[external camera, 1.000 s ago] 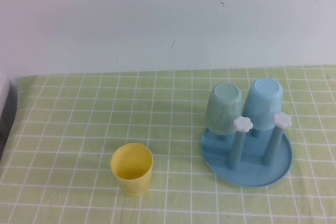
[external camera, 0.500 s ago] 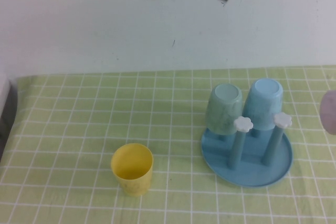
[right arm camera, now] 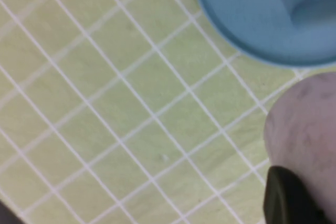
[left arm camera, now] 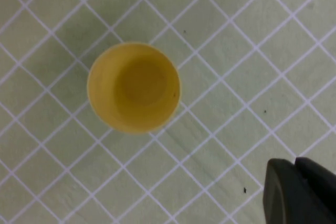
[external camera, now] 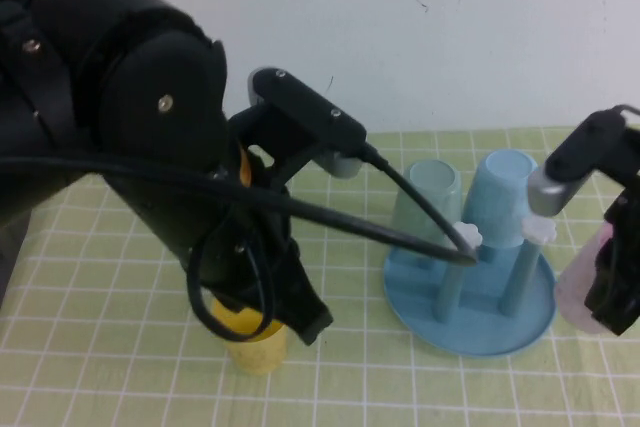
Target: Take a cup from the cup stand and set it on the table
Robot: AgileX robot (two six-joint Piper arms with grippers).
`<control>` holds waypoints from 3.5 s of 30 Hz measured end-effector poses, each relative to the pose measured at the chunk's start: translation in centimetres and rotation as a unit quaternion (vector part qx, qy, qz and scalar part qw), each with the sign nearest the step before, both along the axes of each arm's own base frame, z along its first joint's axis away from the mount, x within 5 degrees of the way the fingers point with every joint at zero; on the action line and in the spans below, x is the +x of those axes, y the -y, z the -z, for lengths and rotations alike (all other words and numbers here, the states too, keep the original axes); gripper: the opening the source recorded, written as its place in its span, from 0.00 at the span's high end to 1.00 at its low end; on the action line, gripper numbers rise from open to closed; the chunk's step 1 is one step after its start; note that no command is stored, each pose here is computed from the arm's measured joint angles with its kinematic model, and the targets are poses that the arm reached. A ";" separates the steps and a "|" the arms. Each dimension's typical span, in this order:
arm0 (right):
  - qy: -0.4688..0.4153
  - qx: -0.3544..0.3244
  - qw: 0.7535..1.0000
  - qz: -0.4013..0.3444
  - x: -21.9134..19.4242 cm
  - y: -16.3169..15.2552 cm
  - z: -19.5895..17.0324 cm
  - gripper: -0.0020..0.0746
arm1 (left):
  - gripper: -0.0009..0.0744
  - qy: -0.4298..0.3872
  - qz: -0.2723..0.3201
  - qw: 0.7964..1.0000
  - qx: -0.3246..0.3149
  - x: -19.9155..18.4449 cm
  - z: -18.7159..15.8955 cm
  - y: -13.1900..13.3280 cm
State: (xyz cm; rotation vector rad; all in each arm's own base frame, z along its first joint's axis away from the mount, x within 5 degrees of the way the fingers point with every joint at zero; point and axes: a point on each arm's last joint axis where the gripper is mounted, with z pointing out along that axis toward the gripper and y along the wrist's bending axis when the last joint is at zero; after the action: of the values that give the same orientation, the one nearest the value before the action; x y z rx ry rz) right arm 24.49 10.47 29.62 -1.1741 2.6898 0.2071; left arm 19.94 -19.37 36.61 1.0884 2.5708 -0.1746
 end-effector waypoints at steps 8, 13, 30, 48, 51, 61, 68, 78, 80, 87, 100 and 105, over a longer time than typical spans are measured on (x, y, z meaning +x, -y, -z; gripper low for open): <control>-0.018 -0.094 0.995 -0.002 2.2 -2.3 4.5 0.95 | 0.99 0.002 -0.033 0.999 -0.036 -2.7 0.2 -2.4; -0.018 -0.124 0.992 0.006 3.5 -2.3 6.6 0.95 | 0.99 0.013 -0.034 0.996 -0.078 -5.0 -0.2 -4.2; -0.025 -0.107 0.993 0.050 1.7 -1.6 11.9 0.95 | 0.99 0.009 -0.061 0.989 -0.136 -10.1 0.4 -8.5; 0.005 -0.083 0.993 0.082 1.5 -1.6 11.6 0.46 | 0.99 0.004 -0.064 0.987 -0.148 -10.6 0.4 -8.8; 0.024 -0.071 0.993 0.089 1.3 -1.4 10.0 0.41 | 0.99 0.005 -0.064 0.987 -0.149 -10.6 0.4 -8.8; 0.125 -0.020 0.986 0.107 -3.3 1.0 0.7 0.48 | 0.99 0.048 -0.064 0.977 -0.197 -10.1 -0.4 -8.4; 0.265 0.053 0.956 0.116 -9.7 4.3 -6.0 0.88 | 0.99 0.152 -0.049 0.946 -0.282 -10.5 -1.2 -9.2; 0.305 0.103 0.940 0.113 -16.2 7.0 -2.1 0.97 | 0.99 0.273 -0.010 0.906 -0.323 -12.3 3.7 -11.5; 0.306 0.121 0.937 0.113 -16.8 7.0 -0.3 0.97 | 0.99 0.283 -0.009 0.901 -0.328 -12.6 4.6 -11.8; 0.328 0.163 0.923 0.116 -18.5 7.5 3.4 0.98 | 0.99 0.297 -0.008 0.892 -0.341 -13.0 5.5 -12.2; 0.303 0.190 0.925 0.125 -19.1 7.3 4.5 0.98 | 0.99 0.297 -0.008 0.892 -0.341 -13.0 5.5 -12.2; 0.299 0.194 0.926 0.127 -19.1 7.2 4.6 0.98 | 0.99 0.297 -0.008 0.892 -0.341 -13.0 5.5 -12.2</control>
State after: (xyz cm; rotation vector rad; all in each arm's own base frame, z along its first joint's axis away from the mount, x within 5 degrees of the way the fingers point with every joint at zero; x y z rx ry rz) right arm 5.35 3.25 25.07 -0.6271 2.0993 0.2720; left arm 6.98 -7.16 31.09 0.6962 1.7463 -0.5866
